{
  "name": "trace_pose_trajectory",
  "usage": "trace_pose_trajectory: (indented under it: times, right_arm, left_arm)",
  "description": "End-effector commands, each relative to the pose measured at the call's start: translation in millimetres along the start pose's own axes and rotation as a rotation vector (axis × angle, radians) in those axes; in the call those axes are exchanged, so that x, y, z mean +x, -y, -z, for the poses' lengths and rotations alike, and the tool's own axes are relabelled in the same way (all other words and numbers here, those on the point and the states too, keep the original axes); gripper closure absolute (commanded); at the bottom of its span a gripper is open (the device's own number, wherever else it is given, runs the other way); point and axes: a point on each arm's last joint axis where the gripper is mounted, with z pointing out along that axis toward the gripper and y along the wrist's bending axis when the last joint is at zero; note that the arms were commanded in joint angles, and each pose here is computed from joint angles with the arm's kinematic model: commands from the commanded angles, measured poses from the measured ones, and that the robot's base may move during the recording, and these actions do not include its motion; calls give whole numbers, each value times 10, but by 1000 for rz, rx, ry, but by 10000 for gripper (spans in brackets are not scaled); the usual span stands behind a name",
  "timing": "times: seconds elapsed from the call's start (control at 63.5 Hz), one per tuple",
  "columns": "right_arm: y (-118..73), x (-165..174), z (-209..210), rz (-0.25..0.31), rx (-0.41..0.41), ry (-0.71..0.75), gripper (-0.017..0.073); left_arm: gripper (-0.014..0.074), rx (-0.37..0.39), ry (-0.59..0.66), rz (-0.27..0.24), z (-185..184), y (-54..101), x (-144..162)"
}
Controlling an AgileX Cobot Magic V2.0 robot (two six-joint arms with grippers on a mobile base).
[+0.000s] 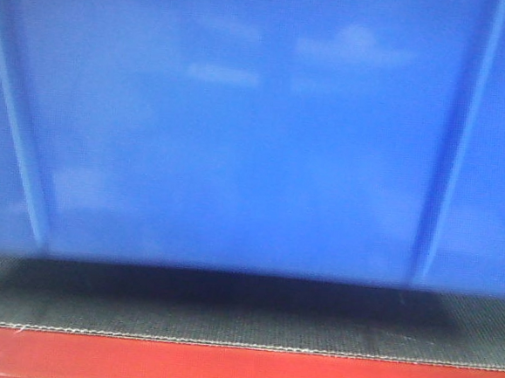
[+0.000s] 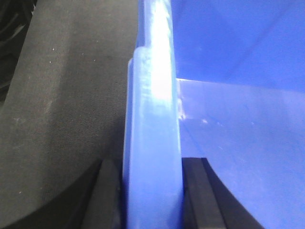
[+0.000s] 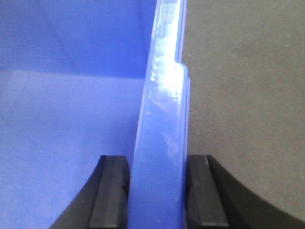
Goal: Move blue bin to conveyor side
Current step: 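Lower the blue bin onto the grey table surface with both grippers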
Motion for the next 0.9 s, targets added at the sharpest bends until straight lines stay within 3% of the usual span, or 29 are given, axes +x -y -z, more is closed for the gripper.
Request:
trace_pose_trajectory:
  times: [0.0,0.882]
  right_arm:
    - [17,-116,-18,81,9,183,639]
    - [0,-93,-576,107,0,175,639]
  left_arm:
    - [612,13,196,-18,22,-7,-101]
    - [612,2,226,-30,-578,-58,-54]
